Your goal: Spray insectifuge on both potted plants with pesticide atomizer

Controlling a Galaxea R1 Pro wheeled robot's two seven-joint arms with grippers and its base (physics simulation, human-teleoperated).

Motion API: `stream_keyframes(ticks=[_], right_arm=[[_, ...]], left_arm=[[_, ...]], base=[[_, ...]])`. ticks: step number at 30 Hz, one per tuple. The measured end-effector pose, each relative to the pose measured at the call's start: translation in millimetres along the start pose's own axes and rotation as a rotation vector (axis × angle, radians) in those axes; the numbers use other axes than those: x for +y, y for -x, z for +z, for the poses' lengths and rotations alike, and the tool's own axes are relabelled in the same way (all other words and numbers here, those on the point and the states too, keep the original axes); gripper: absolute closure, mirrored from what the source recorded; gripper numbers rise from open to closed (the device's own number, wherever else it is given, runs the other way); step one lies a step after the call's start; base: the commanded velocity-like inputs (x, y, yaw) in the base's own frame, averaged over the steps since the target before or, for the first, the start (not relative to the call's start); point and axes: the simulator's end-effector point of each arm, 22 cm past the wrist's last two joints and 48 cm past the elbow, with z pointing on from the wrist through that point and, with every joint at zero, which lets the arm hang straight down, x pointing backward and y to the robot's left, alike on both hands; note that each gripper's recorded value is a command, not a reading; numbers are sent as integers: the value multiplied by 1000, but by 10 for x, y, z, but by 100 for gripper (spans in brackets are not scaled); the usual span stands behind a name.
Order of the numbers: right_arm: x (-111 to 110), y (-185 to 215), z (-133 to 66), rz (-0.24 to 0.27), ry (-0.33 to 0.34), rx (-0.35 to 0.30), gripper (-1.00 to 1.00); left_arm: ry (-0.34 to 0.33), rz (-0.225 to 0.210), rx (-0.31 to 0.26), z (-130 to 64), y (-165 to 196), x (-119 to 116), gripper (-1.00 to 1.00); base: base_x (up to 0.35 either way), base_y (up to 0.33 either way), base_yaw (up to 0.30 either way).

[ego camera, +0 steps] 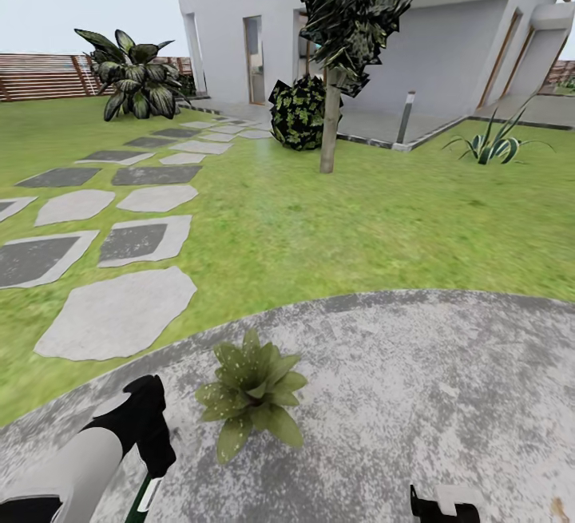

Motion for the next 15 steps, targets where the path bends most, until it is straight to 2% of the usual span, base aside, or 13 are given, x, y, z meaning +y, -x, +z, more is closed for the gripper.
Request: stream_keyframes(ticks=[3, 8, 12, 15], right_arm=[[0, 0, 1, 0, 0, 0, -100], [17, -2, 0, 3, 1, 1, -100], [23, -2, -1, 3, 2, 1, -100], [24, -2, -1, 2, 2, 1, -100]], left_arm=[[0, 0, 1, 1, 1, 0, 100], [-9, 1, 13, 42, -40, -25, 100], [-32, -18, 23, 164, -187, -77, 100], [3, -27, 20, 183, -211, 7, 100]], base=[[204, 0, 0], [20, 0, 13], [1, 0, 220], [0, 0, 249]])
